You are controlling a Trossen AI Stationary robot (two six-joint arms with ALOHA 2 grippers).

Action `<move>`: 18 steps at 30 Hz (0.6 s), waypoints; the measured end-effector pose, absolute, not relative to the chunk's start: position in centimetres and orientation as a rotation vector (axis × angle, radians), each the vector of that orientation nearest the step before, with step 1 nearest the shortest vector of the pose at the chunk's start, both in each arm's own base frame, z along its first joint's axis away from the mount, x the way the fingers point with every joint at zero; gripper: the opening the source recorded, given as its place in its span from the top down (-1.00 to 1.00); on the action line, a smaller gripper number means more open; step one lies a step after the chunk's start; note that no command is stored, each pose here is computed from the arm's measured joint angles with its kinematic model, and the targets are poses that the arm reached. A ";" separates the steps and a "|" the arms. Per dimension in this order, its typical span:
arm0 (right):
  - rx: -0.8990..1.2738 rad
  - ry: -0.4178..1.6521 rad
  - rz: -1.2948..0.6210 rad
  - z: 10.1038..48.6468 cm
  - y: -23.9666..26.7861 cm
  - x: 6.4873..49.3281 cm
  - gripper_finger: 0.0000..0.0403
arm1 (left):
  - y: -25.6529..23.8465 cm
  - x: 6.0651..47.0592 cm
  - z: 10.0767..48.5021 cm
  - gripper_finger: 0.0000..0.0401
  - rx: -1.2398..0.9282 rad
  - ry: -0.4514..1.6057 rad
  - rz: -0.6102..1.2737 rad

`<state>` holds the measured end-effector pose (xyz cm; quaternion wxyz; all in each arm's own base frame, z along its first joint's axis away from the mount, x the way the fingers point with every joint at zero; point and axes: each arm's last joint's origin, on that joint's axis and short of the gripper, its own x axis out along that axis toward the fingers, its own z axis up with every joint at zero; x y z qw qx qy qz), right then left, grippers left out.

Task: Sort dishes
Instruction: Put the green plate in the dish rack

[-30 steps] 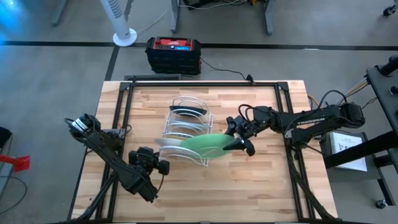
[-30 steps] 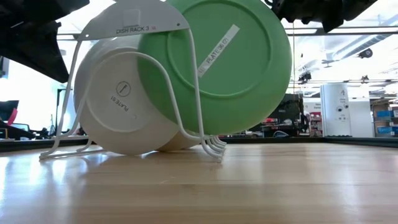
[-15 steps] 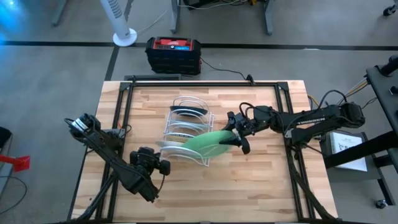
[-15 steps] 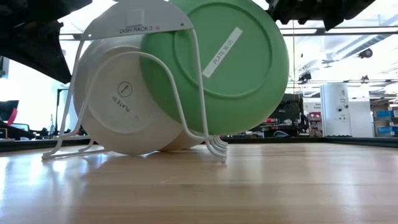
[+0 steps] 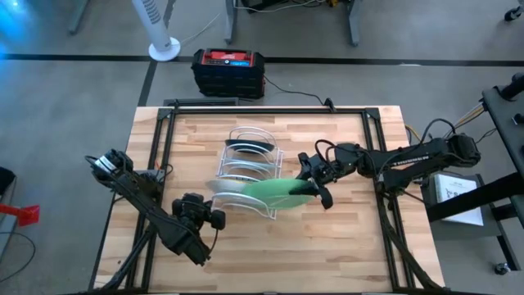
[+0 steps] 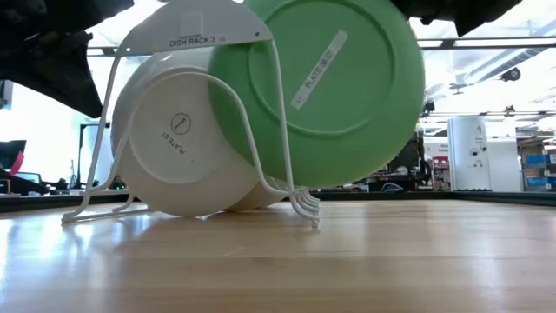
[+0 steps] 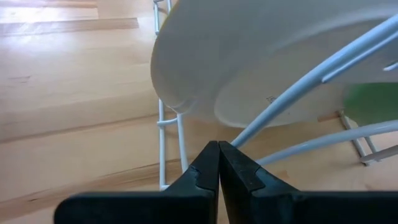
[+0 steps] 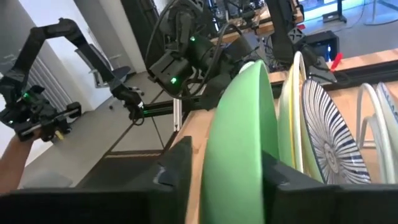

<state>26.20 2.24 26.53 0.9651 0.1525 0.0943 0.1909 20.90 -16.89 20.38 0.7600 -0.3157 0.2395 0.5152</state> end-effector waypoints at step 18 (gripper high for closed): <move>0.313 0.117 0.398 27.6 2.3 26.4 0.93 | -17.1 21.2 20.3 1.00 -0.705 0.496 1.092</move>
